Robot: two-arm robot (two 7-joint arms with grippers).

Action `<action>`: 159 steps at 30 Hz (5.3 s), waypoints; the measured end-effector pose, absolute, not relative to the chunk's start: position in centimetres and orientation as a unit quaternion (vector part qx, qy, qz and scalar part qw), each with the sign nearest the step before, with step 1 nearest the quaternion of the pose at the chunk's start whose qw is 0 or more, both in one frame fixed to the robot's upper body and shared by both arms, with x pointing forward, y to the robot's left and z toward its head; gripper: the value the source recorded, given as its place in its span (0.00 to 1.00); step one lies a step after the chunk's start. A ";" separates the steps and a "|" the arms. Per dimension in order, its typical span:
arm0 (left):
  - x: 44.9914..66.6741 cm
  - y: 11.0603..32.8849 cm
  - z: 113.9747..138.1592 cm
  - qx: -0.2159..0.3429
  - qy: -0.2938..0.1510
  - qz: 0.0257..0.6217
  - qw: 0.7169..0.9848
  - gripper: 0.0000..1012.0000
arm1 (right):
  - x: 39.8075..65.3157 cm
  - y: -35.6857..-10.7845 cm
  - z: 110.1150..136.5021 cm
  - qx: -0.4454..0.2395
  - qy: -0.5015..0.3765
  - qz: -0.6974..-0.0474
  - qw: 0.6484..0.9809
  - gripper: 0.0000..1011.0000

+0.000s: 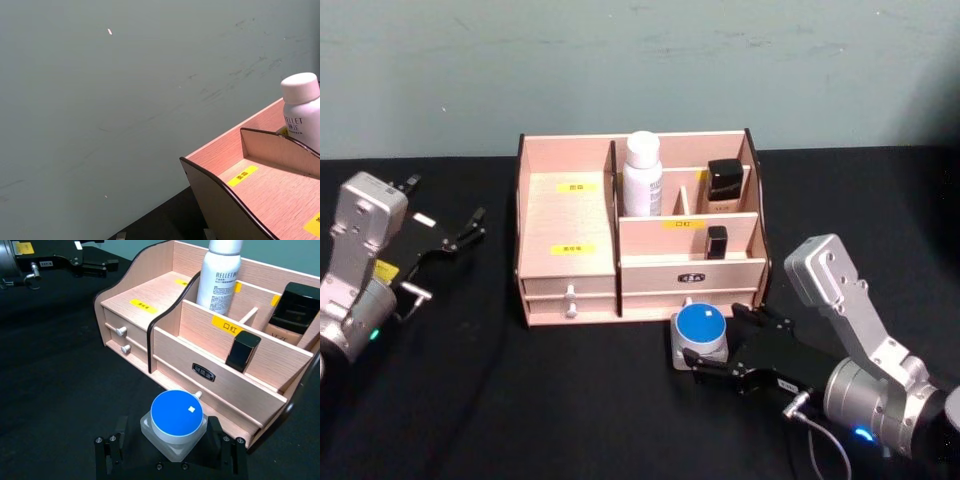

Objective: Pick up the facial cleanser and watermelon frost from the table and place them into the tiered storage box.

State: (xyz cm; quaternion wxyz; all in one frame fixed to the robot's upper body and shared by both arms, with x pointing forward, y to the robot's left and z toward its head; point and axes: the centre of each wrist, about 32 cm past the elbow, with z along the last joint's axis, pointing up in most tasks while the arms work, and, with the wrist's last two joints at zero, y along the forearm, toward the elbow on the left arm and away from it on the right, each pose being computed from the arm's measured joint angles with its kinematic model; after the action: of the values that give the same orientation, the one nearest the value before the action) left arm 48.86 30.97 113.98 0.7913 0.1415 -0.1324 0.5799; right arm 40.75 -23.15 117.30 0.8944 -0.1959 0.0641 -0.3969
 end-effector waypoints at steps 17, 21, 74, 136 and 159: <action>48.9 31.0 114.0 0.141 -0.132 0.580 0.791 0.99 | 42.3 -22.5 116.2 -0.199 0.067 -0.399 0.893 0.99; 48.9 31.0 114.0 0.141 -0.132 0.580 0.791 0.99 | 42.5 -22.4 116.0 -0.198 0.067 -0.398 0.893 0.99; 48.9 31.0 114.0 0.141 -0.132 0.580 0.791 0.99 | 42.8 -22.0 115.8 -0.206 0.058 -0.399 0.892 0.72; 48.9 31.0 114.0 0.141 -0.132 0.580 0.791 0.99 | 49.8 -14.1 122.9 -0.127 -0.007 -0.346 0.930 0.70; 48.9 31.0 114.0 0.142 -0.132 0.580 0.791 0.99 | 53.3 -12.0 121.8 -0.153 0.000 -0.367 0.918 0.70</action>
State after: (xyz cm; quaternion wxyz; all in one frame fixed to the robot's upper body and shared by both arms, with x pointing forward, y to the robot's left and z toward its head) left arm 48.86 30.97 113.98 0.7913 0.1415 -0.1324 0.5799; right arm 53.27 -11.96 121.81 0.9177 -0.1530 0.0000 -0.3666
